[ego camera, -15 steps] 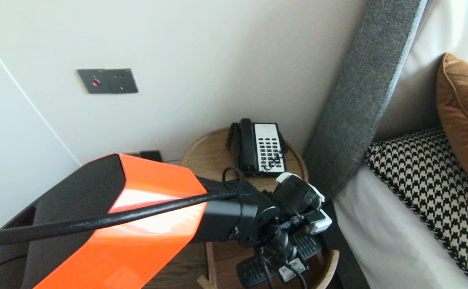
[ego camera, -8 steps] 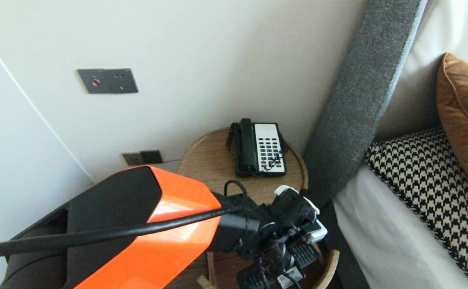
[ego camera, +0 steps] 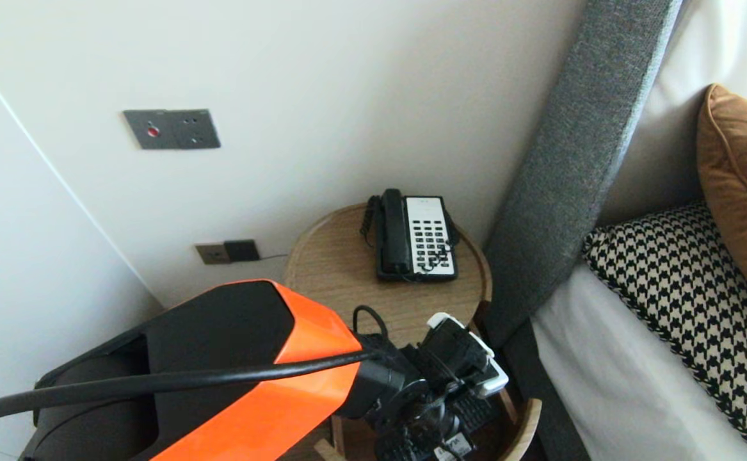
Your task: Put the remote controls on the table in the drawer one by one
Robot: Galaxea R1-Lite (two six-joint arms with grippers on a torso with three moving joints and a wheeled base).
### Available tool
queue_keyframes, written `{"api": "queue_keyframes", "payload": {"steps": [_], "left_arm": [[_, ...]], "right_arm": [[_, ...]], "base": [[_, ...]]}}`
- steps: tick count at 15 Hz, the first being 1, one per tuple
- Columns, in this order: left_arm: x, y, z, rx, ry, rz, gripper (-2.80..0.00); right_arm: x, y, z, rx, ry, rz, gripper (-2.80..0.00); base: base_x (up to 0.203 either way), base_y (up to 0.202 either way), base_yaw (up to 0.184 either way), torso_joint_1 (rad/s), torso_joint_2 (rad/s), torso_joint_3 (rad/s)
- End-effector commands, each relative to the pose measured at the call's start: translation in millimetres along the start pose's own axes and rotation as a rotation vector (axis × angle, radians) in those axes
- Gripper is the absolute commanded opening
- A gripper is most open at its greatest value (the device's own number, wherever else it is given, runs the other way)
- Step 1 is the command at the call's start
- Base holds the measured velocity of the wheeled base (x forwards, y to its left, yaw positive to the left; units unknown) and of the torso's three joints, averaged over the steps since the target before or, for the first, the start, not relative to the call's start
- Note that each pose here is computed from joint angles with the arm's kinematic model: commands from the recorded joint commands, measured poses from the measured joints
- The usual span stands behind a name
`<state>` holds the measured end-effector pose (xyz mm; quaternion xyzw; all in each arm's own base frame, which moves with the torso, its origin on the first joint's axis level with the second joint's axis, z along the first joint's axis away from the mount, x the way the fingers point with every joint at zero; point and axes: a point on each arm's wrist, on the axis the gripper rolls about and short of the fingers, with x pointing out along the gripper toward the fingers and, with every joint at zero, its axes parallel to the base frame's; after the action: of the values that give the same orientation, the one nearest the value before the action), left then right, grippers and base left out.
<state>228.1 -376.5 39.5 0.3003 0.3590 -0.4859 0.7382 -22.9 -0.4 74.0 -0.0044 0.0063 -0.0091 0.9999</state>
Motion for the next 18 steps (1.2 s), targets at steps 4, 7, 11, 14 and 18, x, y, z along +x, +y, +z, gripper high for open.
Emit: {"api": "queue_keyframes", "payload": {"steps": [4, 7, 11, 14, 18], "left_arm": [[12.9, 9.9, -14.9, -0.016, 0.021, 0.014, -2.80], [20.5, 13.2, -19.3, -0.021, 0.001, 0.022, -2.80], [28.9, 18.8, -26.5, -0.015, 0.001, 0.033, -2.80], [32.3, 25.7, -27.2, -0.020, -0.021, 0.050, -2.80], [33.1, 32.0, -28.4, -0.020, -0.015, 0.084, -2.80]], "right_arm": [[-0.2, 0.0, -0.1, -0.001, -0.003, 0.000, -2.80], [-0.2, 0.0, -0.1, -0.001, -0.003, 0.000, -2.80], [-0.2, 0.0, -0.1, -0.001, -0.003, 0.000, -2.80], [-0.2, 0.0, -0.1, -0.001, -0.003, 0.000, -2.80], [-0.2, 0.0, -0.1, -0.001, -0.003, 0.000, -2.80]], "base": [[0.000, 0.000, 0.000, 0.000, 0.00, 0.000], [0.000, 0.000, 0.000, 0.000, 0.00, 0.000], [0.000, 0.000, 0.000, 0.000, 0.00, 0.000], [0.000, 0.000, 0.000, 0.000, 0.00, 0.000], [0.000, 0.000, 0.000, 0.000, 0.00, 0.000]]}}
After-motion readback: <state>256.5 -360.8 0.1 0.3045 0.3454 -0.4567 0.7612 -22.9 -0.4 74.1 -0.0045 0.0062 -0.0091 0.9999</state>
